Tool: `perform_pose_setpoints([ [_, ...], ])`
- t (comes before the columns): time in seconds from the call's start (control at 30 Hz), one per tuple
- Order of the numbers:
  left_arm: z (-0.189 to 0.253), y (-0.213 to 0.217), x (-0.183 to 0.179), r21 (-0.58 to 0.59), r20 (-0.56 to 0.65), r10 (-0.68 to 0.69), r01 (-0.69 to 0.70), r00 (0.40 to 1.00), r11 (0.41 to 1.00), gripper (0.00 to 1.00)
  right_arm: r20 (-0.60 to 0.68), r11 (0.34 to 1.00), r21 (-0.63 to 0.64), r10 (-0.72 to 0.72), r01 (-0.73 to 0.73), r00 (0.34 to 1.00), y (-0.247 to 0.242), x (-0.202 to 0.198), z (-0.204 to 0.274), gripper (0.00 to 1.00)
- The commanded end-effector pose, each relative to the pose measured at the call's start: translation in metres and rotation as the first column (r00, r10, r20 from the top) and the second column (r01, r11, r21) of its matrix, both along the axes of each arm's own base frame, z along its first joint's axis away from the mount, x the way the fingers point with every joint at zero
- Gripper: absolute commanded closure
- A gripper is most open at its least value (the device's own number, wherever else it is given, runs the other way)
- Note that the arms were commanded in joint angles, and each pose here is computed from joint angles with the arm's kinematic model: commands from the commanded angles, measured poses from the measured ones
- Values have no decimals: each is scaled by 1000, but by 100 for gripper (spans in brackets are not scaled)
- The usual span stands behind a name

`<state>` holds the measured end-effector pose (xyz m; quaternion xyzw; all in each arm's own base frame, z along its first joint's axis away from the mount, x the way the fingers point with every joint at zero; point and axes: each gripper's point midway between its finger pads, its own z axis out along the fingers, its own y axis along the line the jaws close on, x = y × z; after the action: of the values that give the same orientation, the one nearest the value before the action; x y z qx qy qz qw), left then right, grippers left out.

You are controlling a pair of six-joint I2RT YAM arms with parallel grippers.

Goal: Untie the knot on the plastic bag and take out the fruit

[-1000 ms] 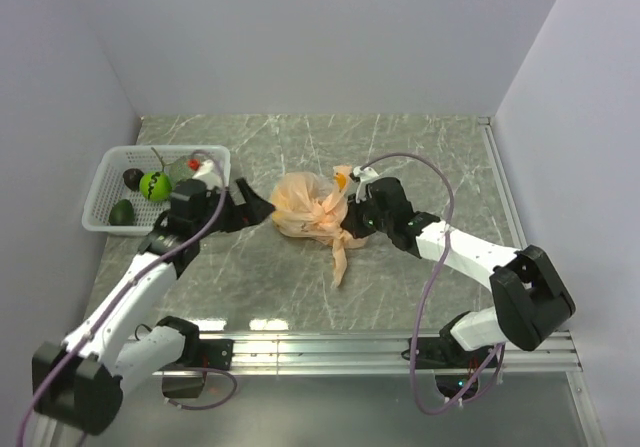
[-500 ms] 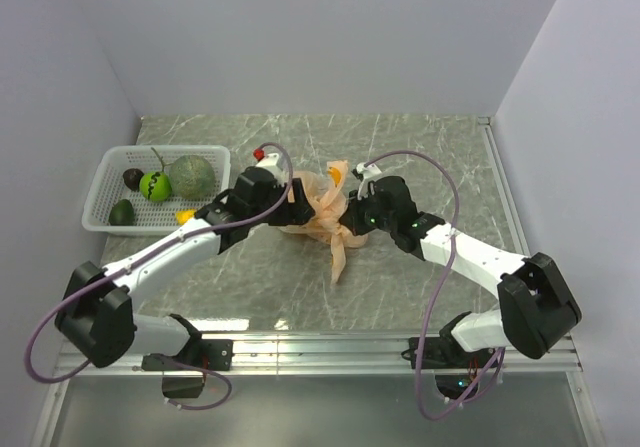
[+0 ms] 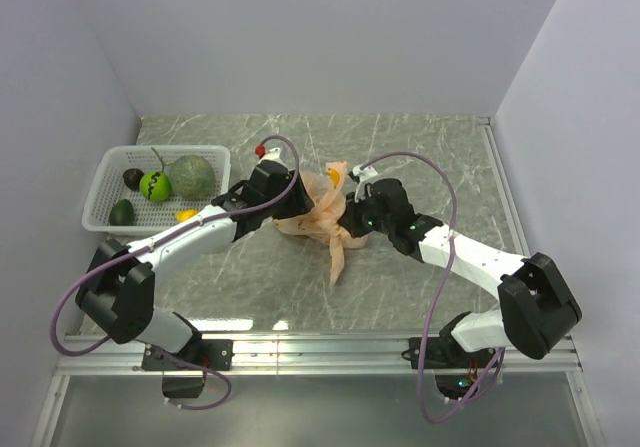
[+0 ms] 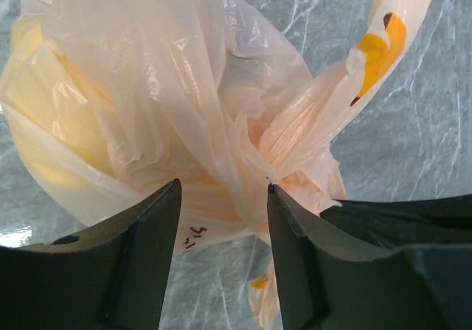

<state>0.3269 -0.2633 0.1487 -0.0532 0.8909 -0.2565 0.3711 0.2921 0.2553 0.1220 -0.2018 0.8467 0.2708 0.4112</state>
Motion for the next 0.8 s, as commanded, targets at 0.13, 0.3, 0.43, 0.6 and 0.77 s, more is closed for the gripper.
perform_pose_setpoints([
  [0.13,12,-20,11,-79,17,37,-35,999,996,45,64,1000,-8,22,-22,998,13,-3,6,99],
  [0.3,-1,-18,11,-49,-21,76,-77,997,996,54,72,999,-9,33,-33,997,17,-6,7,99],
  [0.43,-4,-10,12,-46,-17,126,-127,992,991,99,77,1000,-21,22,-20,997,14,-7,6,99],
  [0.6,6,24,25,41,40,241,-242,970,969,100,64,992,-81,-92,97,994,-12,-5,-6,100],
  [0.77,23,71,45,10,66,328,-329,942,944,100,-19,943,-17,-334,333,943,-67,-1,-19,100],
])
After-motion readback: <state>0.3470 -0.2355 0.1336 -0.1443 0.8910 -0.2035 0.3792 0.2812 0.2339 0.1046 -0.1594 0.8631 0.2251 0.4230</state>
